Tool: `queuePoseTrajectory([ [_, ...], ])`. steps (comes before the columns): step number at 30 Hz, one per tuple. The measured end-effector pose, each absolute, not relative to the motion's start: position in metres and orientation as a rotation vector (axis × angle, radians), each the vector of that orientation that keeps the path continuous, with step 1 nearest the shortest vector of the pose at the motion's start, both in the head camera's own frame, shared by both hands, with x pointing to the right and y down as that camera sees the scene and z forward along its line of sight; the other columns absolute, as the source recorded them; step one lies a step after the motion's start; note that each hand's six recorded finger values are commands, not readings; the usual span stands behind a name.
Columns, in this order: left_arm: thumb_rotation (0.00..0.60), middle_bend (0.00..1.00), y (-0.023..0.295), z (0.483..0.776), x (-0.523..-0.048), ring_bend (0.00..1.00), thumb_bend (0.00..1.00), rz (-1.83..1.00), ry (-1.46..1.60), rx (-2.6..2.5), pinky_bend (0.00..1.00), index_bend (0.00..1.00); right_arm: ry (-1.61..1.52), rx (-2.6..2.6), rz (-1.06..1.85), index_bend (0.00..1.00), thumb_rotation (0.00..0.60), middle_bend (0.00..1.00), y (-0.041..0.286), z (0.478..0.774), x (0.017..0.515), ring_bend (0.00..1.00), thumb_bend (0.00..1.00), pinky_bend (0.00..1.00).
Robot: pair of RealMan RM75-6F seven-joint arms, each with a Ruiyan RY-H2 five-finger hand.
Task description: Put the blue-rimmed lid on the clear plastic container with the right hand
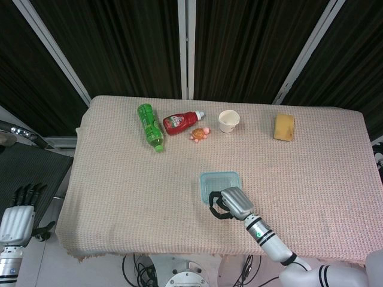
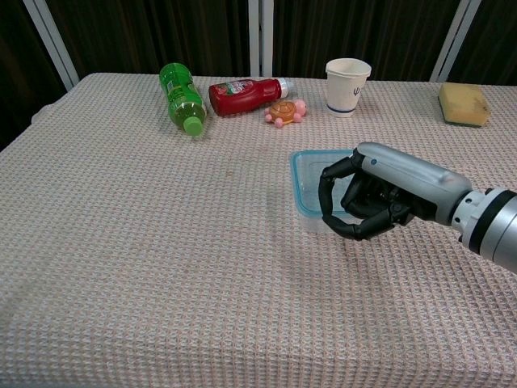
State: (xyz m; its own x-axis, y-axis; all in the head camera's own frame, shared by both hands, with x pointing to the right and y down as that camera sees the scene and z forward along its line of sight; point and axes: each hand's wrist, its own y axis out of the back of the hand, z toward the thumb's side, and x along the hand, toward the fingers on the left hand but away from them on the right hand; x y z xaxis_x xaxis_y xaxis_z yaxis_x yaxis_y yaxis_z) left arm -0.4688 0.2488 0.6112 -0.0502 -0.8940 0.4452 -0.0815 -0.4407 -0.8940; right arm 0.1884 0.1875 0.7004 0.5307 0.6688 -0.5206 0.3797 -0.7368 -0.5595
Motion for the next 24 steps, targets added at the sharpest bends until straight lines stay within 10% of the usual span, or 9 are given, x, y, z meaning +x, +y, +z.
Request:
queuePoseTrajectory([
  [5, 0.600, 0.08, 0.248, 0.609, -0.468, 0.00, 0.00, -1.559, 1.059, -1.558, 0.00, 0.12, -0.890, -2.348, 0.983, 0.97, 0.600, 0.93, 0.170, 0.682, 0.188, 0.86, 0.64, 0.91],
  [13, 0.600, 0.08, 0.244, 0.605, -0.467, 0.00, 0.00, -1.548, 1.057, -1.551, 0.00, 0.12, -0.835, -2.136, 1.017, 0.67, 0.600, 0.66, 0.151, 0.665, 0.205, 0.56, 0.33, 0.59],
  [24, 0.600, 0.08, 0.243, 0.604, -0.462, 0.00, 0.00, -1.539, 1.054, -1.552, 0.00, 0.12, -0.777, -2.362, 0.963, 0.90, 0.600, 0.87, 0.162, 0.676, 0.173, 0.76, 0.56, 0.86],
])
